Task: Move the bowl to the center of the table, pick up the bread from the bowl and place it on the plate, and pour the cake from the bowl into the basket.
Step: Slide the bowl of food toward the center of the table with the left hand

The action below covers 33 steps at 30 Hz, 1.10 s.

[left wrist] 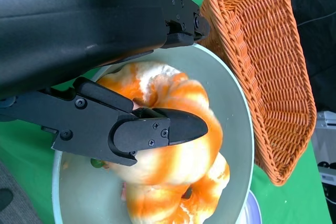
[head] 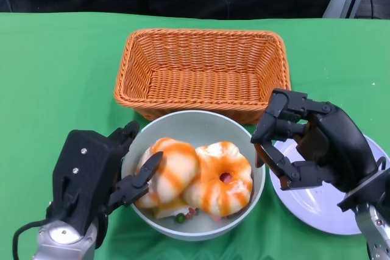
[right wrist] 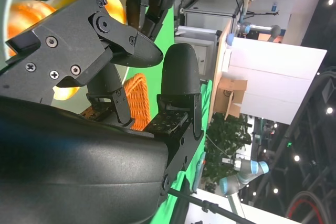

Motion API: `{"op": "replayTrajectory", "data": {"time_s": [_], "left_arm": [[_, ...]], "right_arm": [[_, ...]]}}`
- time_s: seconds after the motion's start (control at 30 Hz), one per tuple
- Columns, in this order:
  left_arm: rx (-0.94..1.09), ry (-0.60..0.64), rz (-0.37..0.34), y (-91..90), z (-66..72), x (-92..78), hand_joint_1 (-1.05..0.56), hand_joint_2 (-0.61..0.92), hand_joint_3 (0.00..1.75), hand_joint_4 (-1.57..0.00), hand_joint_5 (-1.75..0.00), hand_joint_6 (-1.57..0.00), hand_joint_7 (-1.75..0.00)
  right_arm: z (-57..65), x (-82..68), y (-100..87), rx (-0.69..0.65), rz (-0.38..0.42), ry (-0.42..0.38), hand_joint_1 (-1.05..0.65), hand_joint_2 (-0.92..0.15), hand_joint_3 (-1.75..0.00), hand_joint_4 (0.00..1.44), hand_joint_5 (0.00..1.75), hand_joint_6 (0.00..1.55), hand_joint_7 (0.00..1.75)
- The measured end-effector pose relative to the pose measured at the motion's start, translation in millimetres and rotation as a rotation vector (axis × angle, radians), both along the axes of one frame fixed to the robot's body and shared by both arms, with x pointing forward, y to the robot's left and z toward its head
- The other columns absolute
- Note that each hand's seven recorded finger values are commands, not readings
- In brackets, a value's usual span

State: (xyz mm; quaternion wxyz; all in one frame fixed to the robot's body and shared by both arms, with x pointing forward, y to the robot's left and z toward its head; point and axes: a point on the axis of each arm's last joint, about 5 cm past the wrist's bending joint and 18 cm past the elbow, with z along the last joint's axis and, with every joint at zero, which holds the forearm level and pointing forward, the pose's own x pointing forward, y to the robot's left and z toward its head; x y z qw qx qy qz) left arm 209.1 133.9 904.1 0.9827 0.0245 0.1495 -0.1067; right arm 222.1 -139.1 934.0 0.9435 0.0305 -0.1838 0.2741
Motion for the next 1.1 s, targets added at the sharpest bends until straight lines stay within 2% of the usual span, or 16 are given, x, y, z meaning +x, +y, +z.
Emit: {"op": "replayTrajectory", "data": {"time_s": [0.3, 0.53, 0.7, 0.8, 1.1], "left_arm": [[0.005, 0.002, -0.022, -5.1, 1.5, 0.8, -0.64, 0.92, 0.45, -0.15, 0.00, -0.12, 0.00], [0.003, -0.007, -0.035, -6.5, 1.5, 0.6, -0.64, 0.92, 0.45, -0.15, 0.00, -0.12, 0.00], [-0.004, -0.015, -0.030, -1.5, 1.6, -2.0, -0.63, 0.92, 0.45, -0.18, -0.02, -0.15, -0.01], [0.037, -0.074, -0.026, 4.8, 4.8, -5.4, -0.66, 0.92, 0.44, -0.22, -0.04, -0.18, -0.03], [-0.019, -0.240, 0.088, 30.6, 20.7, -9.8, -0.58, 0.92, 0.31, -0.34, -0.08, -0.29, -0.05]], "right_arm": [[0.6, 0.4, 1.2, 0.007, 0.001, -0.003, -0.20, -0.49, -1.07, 0.73, 1.66, 0.69, 1.35], [0.9, 0.5, 1.3, 0.009, -0.007, -0.002, -0.19, -0.48, -1.10, 0.73, 1.67, 0.68, 1.36], [0.9, 0.5, 1.4, 0.009, -0.007, -0.003, -0.18, -0.47, -1.10, 0.73, 1.66, 0.68, 1.36], [0.9, 0.5, 1.5, 0.009, -0.006, -0.004, -0.18, -0.47, -1.10, 0.74, 1.66, 0.68, 1.35], [-0.1, 0.7, 1.2, 0.007, 0.003, -0.013, -0.18, -0.48, -1.07, 0.76, 1.62, 0.70, 1.33]]}}
